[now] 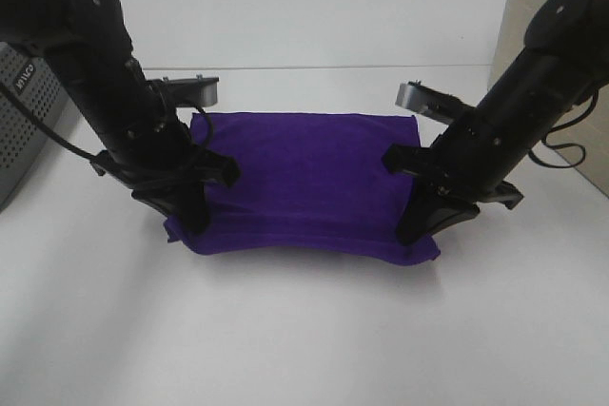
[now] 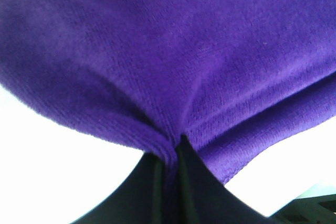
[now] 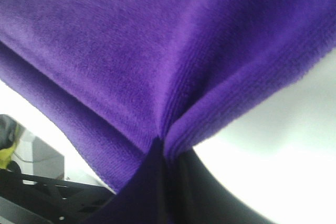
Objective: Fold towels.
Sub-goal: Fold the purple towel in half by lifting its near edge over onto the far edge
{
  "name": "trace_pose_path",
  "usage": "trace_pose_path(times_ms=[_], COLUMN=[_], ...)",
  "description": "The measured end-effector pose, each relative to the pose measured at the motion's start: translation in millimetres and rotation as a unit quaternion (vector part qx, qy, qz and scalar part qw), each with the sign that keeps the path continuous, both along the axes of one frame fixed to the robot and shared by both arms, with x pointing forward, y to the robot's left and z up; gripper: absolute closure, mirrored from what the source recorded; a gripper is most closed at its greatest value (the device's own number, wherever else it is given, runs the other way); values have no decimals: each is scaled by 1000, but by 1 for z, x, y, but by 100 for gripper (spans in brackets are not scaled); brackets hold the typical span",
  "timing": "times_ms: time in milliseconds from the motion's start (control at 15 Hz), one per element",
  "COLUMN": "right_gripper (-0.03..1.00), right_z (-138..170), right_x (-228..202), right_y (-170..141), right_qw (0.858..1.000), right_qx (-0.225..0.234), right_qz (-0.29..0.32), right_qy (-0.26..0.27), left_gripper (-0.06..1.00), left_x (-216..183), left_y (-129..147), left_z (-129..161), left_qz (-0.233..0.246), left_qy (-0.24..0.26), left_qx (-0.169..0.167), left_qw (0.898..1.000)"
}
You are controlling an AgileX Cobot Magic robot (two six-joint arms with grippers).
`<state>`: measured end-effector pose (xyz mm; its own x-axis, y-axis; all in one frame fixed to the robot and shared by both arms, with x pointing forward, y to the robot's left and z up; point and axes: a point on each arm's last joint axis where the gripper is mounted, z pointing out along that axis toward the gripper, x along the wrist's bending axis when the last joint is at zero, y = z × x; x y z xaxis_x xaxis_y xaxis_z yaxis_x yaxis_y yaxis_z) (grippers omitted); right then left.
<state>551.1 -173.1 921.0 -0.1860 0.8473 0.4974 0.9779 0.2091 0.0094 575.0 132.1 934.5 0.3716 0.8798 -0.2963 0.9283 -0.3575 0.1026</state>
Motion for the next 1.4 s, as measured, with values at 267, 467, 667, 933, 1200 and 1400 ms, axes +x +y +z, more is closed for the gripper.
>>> trace_pose_path(times_ms=[267, 467, 667, 933, 1200, 1400], right_gripper=[94, 94, 94, 94, 89, 65], right_z=[50, 60, 62, 15, -27, -34], right_x=[11, 52, 121, 142, 147, 151], right_y=[2, 10, 20, 23, 24, 14], right_qw=[996, 990, 978, 983, 986, 981], right_qx=[18, 20, -15, -37, -53, -83], right_qz=[-8, -8, -8, -13, -22, -15], right_qy=[-90, -141, -206, -181, -154, -172], left_gripper=[94, 94, 94, 94, 93, 76], left_x=[7, 33, 72, 89, 103, 116], left_y=[13, 25, 21, 20, 15, 16], left_z=[49, 54, 47, 2, -34, -37], left_qz=[53, 88, 95, 98, 87, 78], left_qy=[-95, -149, -255, -266, -242, -249], left_qx=[-24, -33, -38, -21, -8, -2], left_qw=[994, 984, 961, 959, 966, 965])
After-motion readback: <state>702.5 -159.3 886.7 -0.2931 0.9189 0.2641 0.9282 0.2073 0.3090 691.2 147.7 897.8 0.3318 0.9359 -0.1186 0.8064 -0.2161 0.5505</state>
